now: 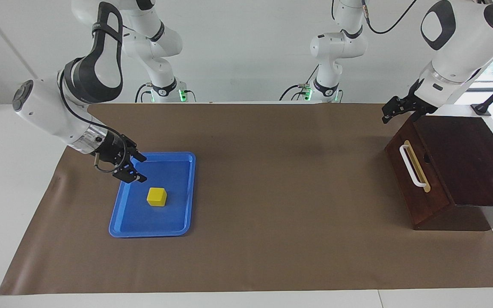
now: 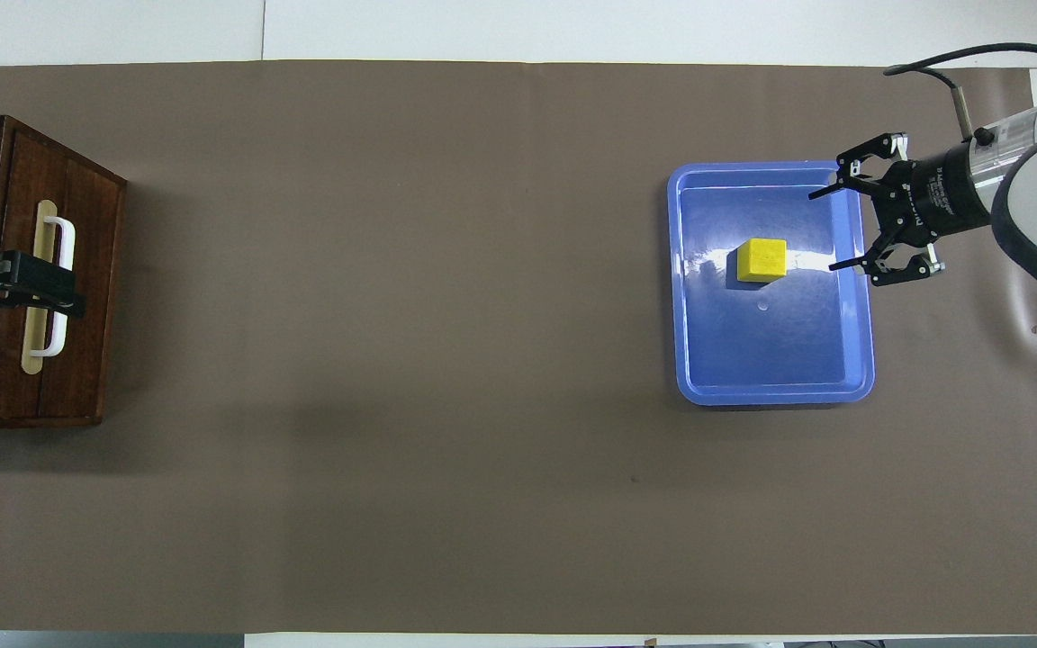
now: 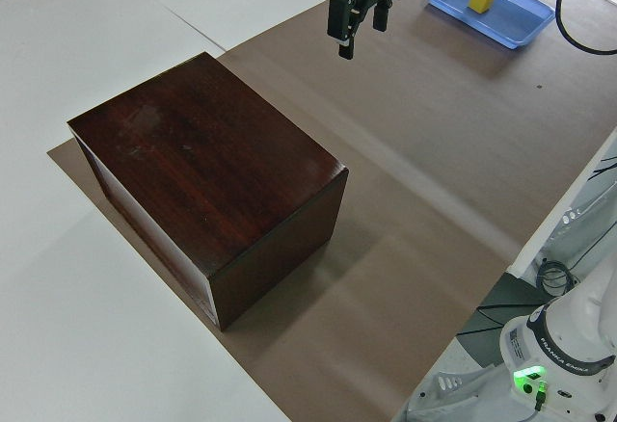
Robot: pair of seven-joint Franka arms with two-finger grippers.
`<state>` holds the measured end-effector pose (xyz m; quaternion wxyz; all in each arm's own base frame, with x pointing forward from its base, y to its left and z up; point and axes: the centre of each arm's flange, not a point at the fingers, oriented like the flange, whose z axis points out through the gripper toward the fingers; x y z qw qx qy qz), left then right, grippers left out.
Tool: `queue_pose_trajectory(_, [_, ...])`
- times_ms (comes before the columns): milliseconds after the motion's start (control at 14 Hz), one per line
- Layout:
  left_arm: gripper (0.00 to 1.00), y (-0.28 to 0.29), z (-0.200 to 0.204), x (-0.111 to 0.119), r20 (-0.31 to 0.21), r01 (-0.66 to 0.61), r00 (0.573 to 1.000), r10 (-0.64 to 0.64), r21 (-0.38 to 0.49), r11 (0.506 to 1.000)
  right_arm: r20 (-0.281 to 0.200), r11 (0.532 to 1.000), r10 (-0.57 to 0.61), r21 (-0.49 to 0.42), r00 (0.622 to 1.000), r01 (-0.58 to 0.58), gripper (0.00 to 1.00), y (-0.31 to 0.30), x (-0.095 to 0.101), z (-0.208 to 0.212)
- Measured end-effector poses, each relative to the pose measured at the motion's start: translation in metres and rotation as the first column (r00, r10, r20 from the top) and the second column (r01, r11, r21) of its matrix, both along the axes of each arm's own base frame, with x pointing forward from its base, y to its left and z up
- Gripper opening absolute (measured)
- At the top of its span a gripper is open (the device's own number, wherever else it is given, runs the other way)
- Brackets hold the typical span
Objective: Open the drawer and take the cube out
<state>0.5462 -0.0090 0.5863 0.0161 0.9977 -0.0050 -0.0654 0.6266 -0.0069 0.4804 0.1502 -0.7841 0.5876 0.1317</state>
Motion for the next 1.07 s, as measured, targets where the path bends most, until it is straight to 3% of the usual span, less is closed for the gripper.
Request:
queue_pose_trajectory(214, [1.00, -0.003, 0.000, 0.000, 0.001, 0.022, 1.000, -0.022, -0.002, 1.000, 0.032, 0.979, 0.139, -0.158, 0.990, -0.132, 0.86, -0.008, -0.004, 0.043])
queue_pose_trajectory(500, [1.00, -0.019, 0.000, -0.001, 0.001, 0.052, 0.999, -0.052, -0.002, 0.999, 0.053, 0.869, 0.427, -0.299, 0.903, -0.394, 0.93, 0.000, -0.033, 0.100])
queue_pose_trajectory(714, [1.00, -0.018, 0.003, 0.000, 0.009, 0.051, 0.999, -0.051, -0.002, 0.999, 0.061, 0.771, 0.592, -0.332, 0.803, -0.543, 0.96, -0.007, -0.060, 0.137])
queue_pose_trajectory(857, [1.00, -0.018, 0.003, 0.000, 0.010, 0.051, 0.999, -0.051, -0.002, 0.999, 0.054, 0.685, 0.697, -0.344, 0.715, -0.642, 1.00, -0.014, -0.074, 0.152])
queue_pose_trajectory(1071, [1.00, -0.018, 0.003, 0.000, 0.010, 0.051, 0.999, -0.051, -0.002, 0.999, 0.046, 0.588, 0.789, -0.348, 0.613, -0.730, 1.00, -0.016, -0.083, 0.161])
